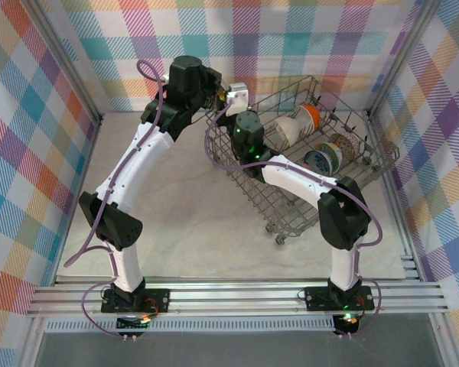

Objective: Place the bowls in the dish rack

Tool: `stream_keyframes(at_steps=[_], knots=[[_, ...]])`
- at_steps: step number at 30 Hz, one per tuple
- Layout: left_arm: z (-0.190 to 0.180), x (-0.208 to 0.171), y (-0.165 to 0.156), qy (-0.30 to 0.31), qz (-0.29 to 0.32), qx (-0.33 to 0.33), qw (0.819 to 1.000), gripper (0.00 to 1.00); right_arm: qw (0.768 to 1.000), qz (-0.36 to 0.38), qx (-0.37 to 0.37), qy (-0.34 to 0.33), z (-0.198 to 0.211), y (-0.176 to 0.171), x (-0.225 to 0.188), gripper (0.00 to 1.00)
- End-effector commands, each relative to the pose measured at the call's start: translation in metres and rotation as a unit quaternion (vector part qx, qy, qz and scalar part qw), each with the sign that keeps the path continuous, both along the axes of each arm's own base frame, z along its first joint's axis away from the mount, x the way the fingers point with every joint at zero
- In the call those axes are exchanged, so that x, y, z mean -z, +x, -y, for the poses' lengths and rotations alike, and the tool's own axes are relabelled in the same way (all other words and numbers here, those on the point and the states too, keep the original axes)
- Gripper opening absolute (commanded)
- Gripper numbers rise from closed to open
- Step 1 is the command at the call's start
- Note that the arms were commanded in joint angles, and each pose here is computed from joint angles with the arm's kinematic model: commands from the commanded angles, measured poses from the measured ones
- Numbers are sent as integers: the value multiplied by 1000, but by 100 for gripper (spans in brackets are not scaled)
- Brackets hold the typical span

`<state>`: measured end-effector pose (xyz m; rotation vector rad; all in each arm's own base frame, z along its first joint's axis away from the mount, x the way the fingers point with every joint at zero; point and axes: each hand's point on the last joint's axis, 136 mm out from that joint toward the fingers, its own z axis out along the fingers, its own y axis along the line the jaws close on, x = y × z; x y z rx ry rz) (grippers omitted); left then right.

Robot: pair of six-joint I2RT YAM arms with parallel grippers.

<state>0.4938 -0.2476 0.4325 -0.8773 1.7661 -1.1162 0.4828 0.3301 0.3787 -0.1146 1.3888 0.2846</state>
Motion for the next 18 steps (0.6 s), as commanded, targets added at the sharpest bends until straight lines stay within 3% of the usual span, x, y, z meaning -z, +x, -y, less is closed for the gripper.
stream_keyframes(at_steps=[1, 7, 12, 18], knots=[[1, -35, -8, -14, 43, -4, 999, 0, 998, 49, 39, 32, 12, -3, -35, 17], [7, -36, -9, -15, 44, 7, 999, 0, 996, 74, 52, 12, 8, -5, -43, 12], [13, -38, -10, -12, 43, 17, 999, 2, 991, 104, 81, -1, 13, -6, -56, 2], [23, -40, -9, -13, 52, 42, 998, 18, 983, 146, 106, -30, 15, -9, -75, 0]])
